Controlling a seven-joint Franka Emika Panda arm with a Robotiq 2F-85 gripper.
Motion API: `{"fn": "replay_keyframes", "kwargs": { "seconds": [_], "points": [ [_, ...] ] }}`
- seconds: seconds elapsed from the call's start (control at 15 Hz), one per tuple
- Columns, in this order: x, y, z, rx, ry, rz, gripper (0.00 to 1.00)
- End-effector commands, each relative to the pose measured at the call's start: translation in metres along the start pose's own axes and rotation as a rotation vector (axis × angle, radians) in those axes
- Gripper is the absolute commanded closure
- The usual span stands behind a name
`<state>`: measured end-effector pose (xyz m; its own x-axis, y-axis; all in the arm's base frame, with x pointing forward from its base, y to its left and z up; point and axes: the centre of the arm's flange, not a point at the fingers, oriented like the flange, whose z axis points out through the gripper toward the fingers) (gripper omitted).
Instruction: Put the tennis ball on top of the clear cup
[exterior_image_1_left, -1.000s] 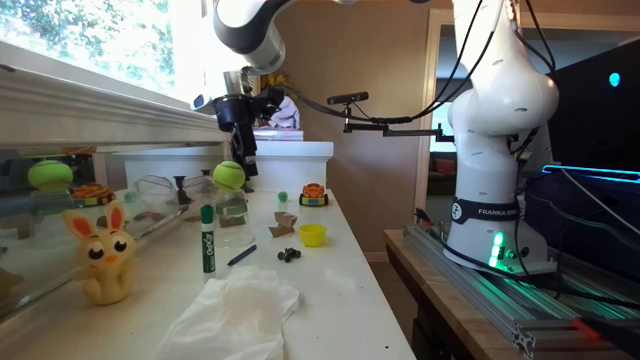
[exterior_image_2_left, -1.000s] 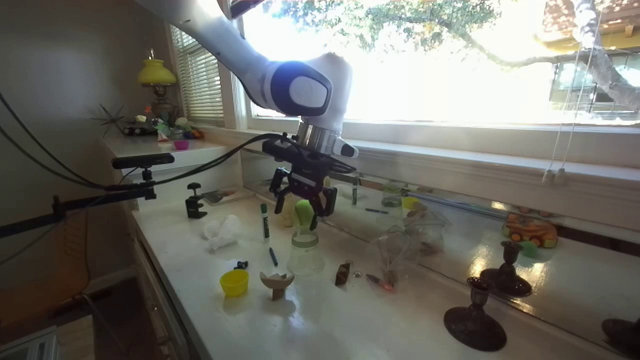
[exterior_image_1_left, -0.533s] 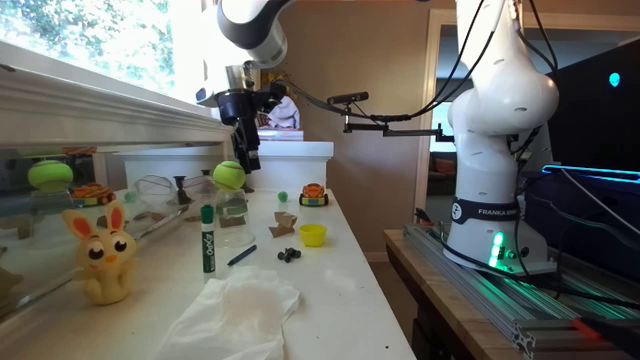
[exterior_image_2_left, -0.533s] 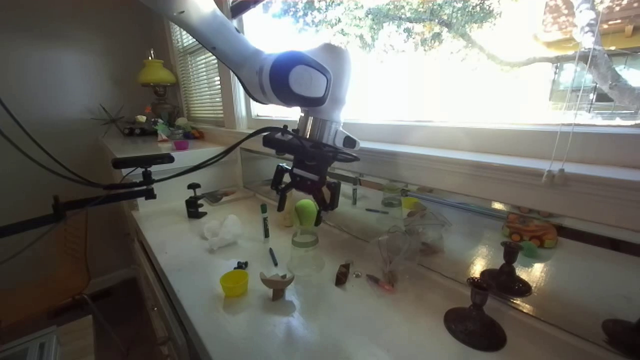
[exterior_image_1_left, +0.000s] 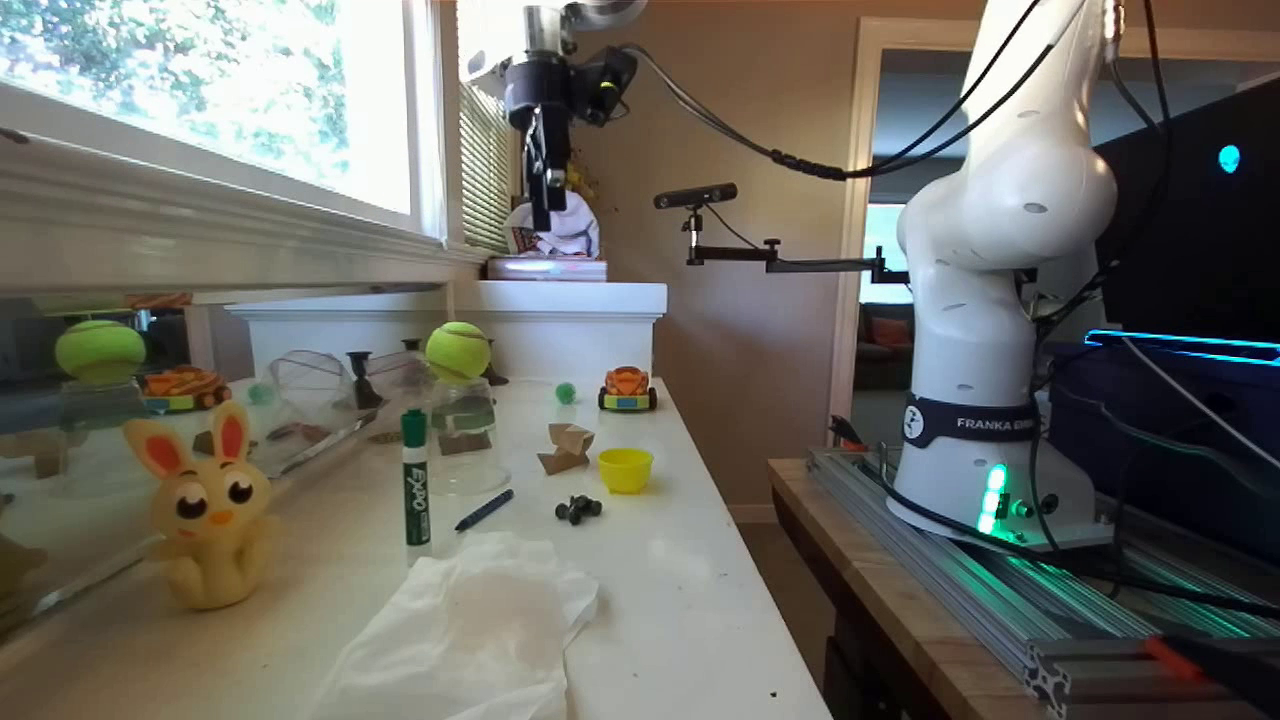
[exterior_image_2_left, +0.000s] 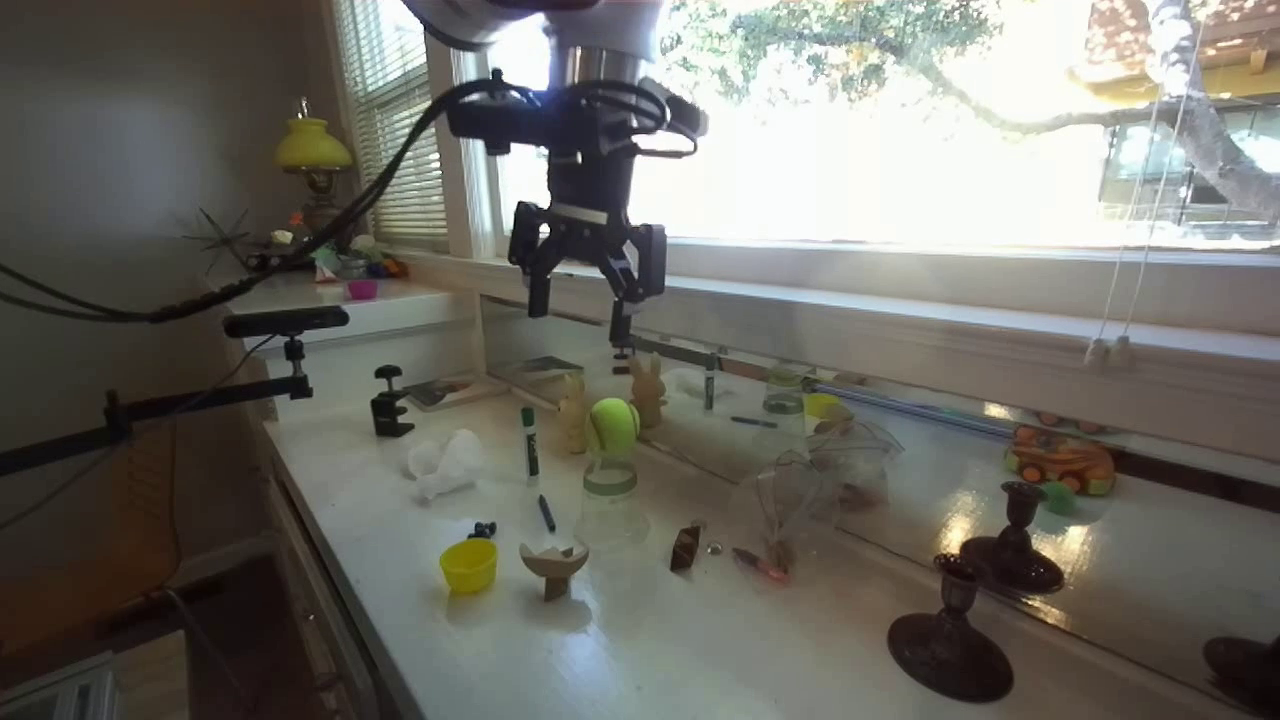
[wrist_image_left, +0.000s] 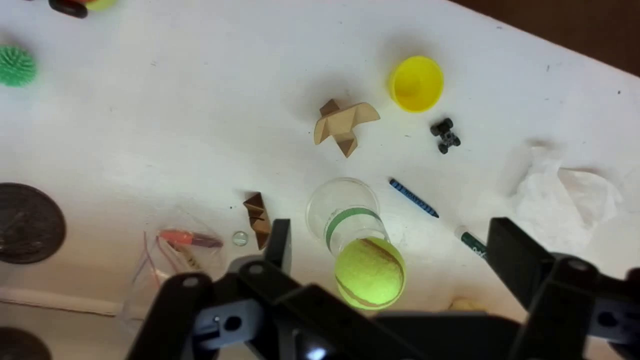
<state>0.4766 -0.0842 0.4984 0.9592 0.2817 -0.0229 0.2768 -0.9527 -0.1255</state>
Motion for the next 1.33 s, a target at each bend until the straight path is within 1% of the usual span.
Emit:
{"fn": "replay_keyframes", "kwargs": {
  "seconds": [0.0,0.13,0.27,0.33,0.4,0.47,0.73,0.8,0.93,1.07,1.13,1.2,1.27],
  "points": [
    [-0.049,-0.012,-0.035,-0.029,0.101,0.159,0.0],
    [-0.063,-0.017,-0.044,0.005,0.123,0.217,0.0],
    [-0.073,-0.026,-0.047,0.018,0.152,0.268,0.0],
    [-0.078,-0.032,-0.047,0.03,0.149,0.267,0.0],
    [-0.082,-0.035,-0.046,0.02,0.159,0.27,0.0],
    [-0.062,-0.017,-0.048,0.001,0.128,0.241,0.0],
    [-0.072,-0.025,-0.047,0.004,0.134,0.25,0.0],
    [-0.072,-0.028,-0.042,-0.038,0.124,0.242,0.0],
    [-0.067,-0.037,-0.037,-0.064,0.105,0.219,0.0],
    [-0.061,-0.047,-0.033,-0.058,0.097,0.195,0.0],
    [-0.058,-0.053,-0.031,-0.034,0.104,0.18,0.0],
    [-0.062,-0.044,-0.034,-0.03,0.095,0.196,0.0],
    [-0.059,-0.048,-0.033,-0.031,0.093,0.184,0.0]
  ]
}}
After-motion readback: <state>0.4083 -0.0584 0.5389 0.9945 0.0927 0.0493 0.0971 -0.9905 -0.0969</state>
